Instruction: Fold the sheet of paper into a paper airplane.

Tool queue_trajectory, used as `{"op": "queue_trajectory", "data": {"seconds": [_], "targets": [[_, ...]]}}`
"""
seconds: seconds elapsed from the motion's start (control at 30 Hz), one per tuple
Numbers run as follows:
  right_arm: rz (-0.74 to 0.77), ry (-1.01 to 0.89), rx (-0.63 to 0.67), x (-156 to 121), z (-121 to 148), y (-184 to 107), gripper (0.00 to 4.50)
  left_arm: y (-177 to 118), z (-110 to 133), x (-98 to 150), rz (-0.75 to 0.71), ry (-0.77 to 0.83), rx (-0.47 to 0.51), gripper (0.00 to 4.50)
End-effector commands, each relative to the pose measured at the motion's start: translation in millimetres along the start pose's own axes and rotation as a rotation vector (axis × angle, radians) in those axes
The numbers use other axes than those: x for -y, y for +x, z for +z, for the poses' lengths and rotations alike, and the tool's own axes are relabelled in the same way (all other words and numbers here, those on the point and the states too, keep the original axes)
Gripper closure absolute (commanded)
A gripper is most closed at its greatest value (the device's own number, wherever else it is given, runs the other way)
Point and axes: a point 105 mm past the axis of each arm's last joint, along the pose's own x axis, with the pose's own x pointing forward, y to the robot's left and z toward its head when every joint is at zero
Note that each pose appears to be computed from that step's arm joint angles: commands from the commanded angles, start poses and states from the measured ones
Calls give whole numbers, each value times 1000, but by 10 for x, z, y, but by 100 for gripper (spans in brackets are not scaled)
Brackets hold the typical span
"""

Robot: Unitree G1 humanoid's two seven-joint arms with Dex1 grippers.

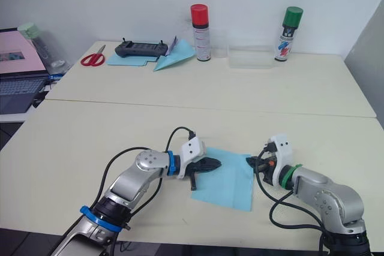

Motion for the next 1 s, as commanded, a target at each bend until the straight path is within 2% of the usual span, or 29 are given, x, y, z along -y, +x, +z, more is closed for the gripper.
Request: {"op": "queue_trajectory", "data": {"seconds": [0.03, 0.5, 1.0], "targets": [[70, -56, 35, -168, 108, 4, 448, 26, -214, 68, -16, -42, -85, 450], [143, -94, -4, -272, 32, 39, 448, 2, -224, 37, -23, -27, -103, 450], [140, -131, -60, -246, -106, 81, 448, -22, -249, 37, -22, -24, -114, 450]]}}
